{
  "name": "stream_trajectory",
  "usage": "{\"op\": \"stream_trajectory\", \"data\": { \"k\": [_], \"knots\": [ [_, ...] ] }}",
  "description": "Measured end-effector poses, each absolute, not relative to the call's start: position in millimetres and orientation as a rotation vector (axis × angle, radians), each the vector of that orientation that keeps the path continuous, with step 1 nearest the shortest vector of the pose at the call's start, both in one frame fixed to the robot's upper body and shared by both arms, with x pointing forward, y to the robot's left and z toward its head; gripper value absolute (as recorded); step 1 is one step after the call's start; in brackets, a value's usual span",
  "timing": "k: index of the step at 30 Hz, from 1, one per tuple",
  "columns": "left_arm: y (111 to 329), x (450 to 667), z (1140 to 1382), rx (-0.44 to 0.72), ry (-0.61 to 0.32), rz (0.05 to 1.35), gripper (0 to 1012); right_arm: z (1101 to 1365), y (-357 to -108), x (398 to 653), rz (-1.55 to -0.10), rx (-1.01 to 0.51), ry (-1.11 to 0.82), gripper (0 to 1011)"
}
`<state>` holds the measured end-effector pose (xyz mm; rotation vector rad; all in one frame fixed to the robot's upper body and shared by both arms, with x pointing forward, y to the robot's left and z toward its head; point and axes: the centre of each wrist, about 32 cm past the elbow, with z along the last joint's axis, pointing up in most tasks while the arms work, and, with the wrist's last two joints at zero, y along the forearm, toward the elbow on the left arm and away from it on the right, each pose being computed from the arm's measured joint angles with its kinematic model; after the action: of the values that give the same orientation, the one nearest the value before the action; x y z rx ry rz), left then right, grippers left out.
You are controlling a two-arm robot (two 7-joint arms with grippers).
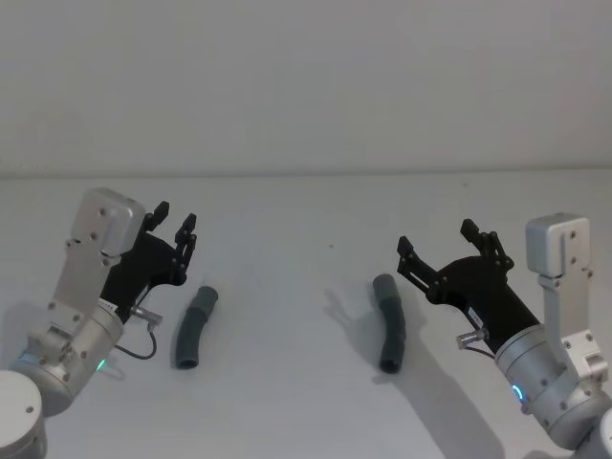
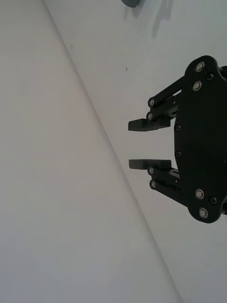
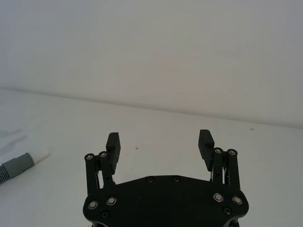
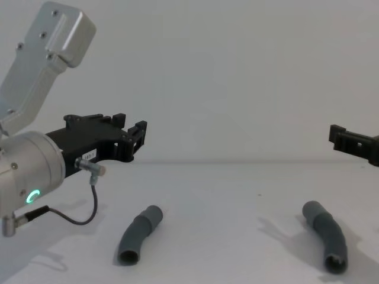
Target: Use both hands to pick up one end of the pipe from the table, align the ends, and insert them.
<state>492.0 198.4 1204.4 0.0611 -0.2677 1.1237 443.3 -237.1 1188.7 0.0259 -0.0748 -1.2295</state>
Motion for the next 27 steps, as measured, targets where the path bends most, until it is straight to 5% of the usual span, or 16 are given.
{"op": "stream_trajectory", "data": {
  "k": [27],
  "knots": [
    [198.4,492.0,1204.4,0.061,-0.268,1.124,332,1188.7,-237.1,443.3,-1.229,0.026,-0.075,1002]
  ]
}}
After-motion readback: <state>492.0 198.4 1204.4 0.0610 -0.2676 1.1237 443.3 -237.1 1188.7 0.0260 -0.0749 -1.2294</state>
